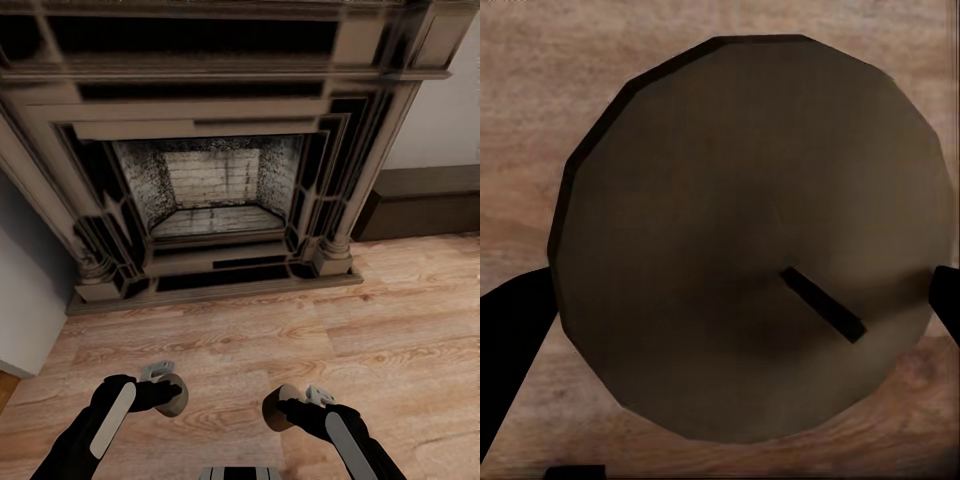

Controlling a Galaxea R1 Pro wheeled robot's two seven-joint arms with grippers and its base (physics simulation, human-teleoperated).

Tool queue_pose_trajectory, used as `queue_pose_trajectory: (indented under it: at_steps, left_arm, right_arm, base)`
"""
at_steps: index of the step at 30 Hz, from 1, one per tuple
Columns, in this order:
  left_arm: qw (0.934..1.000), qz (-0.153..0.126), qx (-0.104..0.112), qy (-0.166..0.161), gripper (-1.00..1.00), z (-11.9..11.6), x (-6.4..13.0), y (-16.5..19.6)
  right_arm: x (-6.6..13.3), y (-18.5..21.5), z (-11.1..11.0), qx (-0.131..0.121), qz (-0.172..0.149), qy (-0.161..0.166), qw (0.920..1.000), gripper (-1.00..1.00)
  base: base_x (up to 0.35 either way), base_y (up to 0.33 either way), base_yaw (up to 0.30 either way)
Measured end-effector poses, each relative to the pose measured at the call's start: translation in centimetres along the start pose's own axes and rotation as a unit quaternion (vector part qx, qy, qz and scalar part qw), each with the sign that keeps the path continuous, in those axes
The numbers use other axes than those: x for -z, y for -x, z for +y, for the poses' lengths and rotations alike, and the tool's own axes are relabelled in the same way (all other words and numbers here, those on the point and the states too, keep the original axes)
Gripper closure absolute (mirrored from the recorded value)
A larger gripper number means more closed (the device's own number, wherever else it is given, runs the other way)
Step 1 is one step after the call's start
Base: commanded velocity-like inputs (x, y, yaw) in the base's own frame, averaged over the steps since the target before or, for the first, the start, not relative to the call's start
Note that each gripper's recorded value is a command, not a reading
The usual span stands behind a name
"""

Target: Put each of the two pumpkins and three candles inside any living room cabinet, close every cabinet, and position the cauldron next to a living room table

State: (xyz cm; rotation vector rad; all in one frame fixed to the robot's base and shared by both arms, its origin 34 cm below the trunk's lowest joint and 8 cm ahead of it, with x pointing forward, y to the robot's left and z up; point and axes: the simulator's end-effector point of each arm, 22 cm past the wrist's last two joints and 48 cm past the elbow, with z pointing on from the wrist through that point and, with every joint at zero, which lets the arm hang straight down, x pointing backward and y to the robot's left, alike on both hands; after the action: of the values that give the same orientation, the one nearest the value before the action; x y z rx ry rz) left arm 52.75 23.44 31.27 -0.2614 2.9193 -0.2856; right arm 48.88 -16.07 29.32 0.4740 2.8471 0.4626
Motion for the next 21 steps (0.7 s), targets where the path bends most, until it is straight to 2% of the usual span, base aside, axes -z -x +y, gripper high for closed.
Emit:
queue_pose_trajectory:
  at_steps: [3, 12, 17, 21]
  left_arm:
    - [1.0, 0.002, 0.0, 0.0, 1.0, -0.1, 0.5, 0.1]
    - [1.0, 0.008, 0.001, 0.002, 1.0, -0.4, 1.9, 0.6]
    - [0.9999, 0.012, 0.001, 0.003, 1.0, -0.6, 2.6, 0.7]
    - [0.9999, 0.014, 0.002, 0.003, 1.0, -0.7, 3.2, 0.9]
  right_arm:
    - [0.5, 0.4, 0.2, -0.004, -0.005, 0.0, 1.0, 1.0]
    - [1.4, 0.1, 0.1, -0.011, 0.007, -0.009, 0.9999, 1.0]
    - [2.1, 0.3, 0.4, -0.013, 0.011, -0.011, 0.9998, 1.0]
    - [2.7, 0.3, 0.6, -0.014, 0.014, -0.011, 0.9997, 1.0]
  base:
    - [-0.009, 0.0, -0.181]
    - [-0.002, 0.0, -0.177]
    - [-0.193, 0.0, -0.176]
    - [-0.043, 0.0, -0.176]
